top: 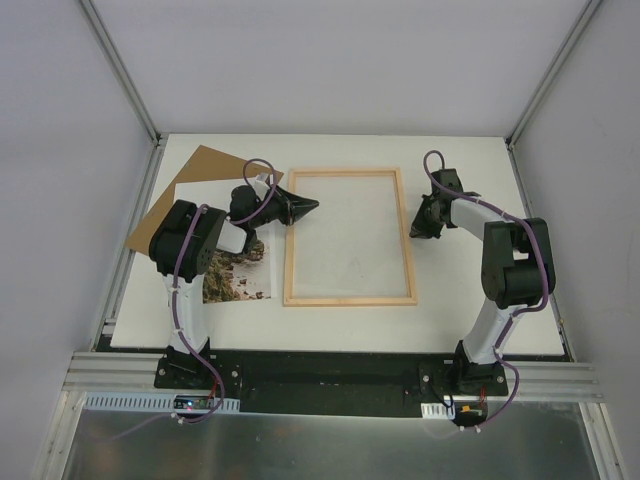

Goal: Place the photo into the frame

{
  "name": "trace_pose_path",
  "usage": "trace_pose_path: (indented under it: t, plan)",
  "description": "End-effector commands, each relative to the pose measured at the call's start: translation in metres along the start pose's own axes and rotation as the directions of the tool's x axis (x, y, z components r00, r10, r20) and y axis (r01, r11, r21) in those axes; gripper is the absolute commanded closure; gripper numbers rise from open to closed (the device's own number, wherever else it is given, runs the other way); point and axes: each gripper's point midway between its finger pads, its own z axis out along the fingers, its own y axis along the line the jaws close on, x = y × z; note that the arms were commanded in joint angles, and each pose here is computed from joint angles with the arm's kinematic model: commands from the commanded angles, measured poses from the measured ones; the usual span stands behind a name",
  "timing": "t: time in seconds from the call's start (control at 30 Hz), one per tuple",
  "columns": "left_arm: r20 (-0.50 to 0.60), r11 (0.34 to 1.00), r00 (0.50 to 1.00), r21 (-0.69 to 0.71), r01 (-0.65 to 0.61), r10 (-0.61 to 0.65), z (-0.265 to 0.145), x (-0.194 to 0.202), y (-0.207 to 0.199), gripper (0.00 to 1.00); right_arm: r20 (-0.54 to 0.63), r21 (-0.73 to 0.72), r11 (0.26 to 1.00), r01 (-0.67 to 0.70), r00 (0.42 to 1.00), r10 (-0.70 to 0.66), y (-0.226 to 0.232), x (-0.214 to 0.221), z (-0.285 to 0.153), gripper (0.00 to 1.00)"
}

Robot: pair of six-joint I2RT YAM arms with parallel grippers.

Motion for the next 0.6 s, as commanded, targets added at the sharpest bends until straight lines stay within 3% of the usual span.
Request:
trace_pose_path:
  t: [0.0,0.57]
  plan:
    - [-0.035,0.989,0.996,0.129,-0.078,0.083,0.0009,0.0152,-0.0519,1.0,0.015,0.004,1.0,0.02,1.0,-0.02,0.0041,-0.0079,-0.0043,0.91]
    - [-0.045,0.987,0.994,0.129,-0.091,0.098,-0.0016,0.0221,-0.0562,1.0,0.014,-0.001,1.0,0.024,1.0,-0.024,0.0051,-0.008,-0.0051,0.91]
